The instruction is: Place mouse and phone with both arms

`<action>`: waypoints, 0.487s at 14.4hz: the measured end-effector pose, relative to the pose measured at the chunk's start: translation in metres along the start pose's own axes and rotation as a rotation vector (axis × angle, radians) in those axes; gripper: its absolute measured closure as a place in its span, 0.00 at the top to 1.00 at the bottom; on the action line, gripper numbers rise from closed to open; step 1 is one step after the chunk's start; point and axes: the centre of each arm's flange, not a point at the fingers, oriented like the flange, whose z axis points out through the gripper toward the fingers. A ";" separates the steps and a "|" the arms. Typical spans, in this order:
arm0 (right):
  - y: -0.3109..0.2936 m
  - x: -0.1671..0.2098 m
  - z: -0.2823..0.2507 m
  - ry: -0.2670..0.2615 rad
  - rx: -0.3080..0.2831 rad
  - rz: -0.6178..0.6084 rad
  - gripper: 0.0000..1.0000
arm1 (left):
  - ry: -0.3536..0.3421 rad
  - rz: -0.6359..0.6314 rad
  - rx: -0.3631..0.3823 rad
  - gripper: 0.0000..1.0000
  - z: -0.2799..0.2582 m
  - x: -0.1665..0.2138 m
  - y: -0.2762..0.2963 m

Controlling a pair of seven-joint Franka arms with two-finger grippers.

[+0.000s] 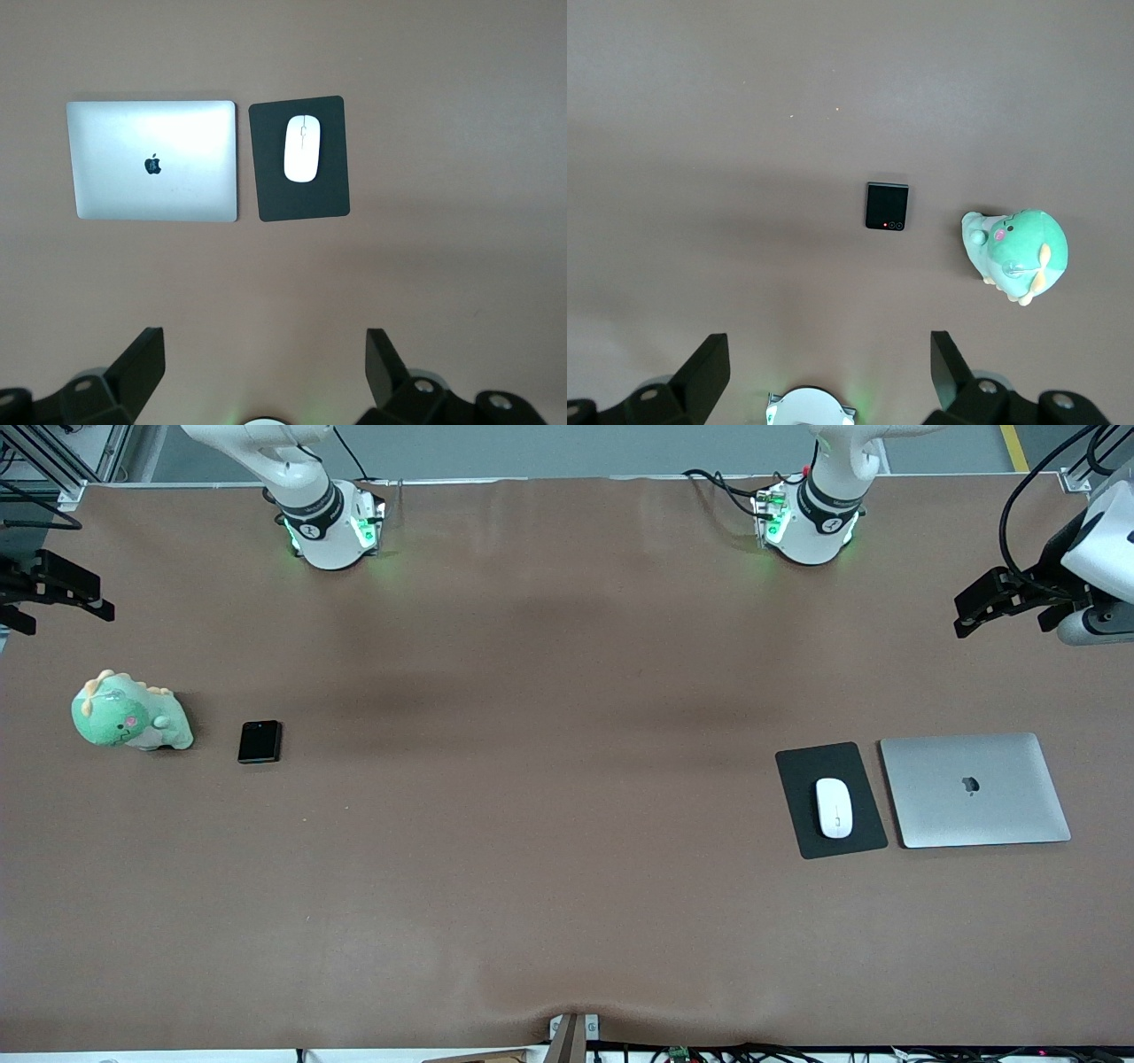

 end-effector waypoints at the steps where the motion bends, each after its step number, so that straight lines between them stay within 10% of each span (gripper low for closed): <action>1: 0.000 0.000 0.000 0.000 0.000 0.000 1.00 | 0.000 0.000 0.000 1.00 0.000 0.000 0.000; 7: 0.001 0.000 0.003 -0.004 0.001 0.001 1.00 | -0.014 0.000 0.002 1.00 0.000 -0.002 0.000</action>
